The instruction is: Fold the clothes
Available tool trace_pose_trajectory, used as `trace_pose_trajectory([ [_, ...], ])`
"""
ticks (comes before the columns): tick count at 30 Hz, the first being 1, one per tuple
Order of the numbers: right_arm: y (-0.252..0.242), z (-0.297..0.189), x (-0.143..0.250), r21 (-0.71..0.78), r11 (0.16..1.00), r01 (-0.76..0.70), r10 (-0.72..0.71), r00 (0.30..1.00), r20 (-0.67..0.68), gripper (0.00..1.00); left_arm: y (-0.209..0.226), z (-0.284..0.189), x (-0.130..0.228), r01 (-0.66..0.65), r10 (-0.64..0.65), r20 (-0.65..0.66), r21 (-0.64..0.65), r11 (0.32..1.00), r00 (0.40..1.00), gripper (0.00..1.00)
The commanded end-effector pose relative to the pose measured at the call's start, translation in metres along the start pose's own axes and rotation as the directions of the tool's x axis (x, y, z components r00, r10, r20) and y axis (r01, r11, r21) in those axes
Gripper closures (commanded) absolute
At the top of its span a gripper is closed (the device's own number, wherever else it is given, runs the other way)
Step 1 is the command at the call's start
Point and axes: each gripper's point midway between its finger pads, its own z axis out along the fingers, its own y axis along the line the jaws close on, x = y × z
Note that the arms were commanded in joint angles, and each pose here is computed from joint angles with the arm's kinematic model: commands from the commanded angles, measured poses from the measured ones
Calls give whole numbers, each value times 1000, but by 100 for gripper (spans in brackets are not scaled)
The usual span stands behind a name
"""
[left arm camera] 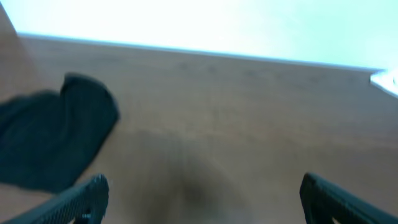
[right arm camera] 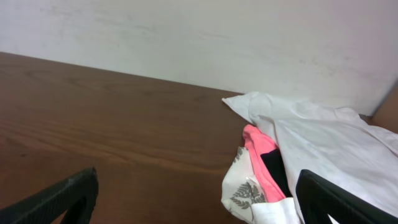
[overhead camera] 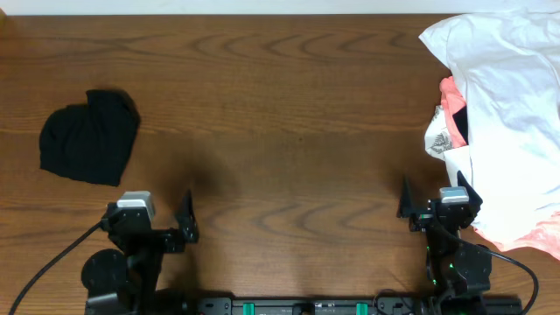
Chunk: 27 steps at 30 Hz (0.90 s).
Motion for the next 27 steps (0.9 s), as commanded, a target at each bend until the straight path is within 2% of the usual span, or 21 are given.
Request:
trace_pose_trajectory([
  [1, -5, 0, 1, 26, 999, -20, 20, 1000, 0, 1, -2, 8, -7, -2, -1, 104, 26, 1000, 995, 2],
  [3, -5, 0, 1, 26, 999, -20, 20, 1000, 0, 1, -1, 13, -15, -28, 21, 200, 31, 999, 980, 2],
  [7, -5, 0, 1, 26, 999, -20, 20, 1000, 0, 1, 0, 20, -17, -56, 43, 306, 34, 998, 951, 2],
  [14, -5, 0, 1, 26, 999, -20, 20, 1000, 0, 1, 4, 39, -3, -69, 48, 380, 42, 997, 924, 2],
  [21, -5, 0, 1, 26, 999, -20, 20, 1000, 0, 1, 10, 52, 24, -46, 35, 313, 26, 999, 949, 2],
  [27, -5, 0, 1, 26, 999, -20, 20, 1000, 0, 1, 13, 60, 55, -15, 11, 187, 21, 1000, 982, 2],
])
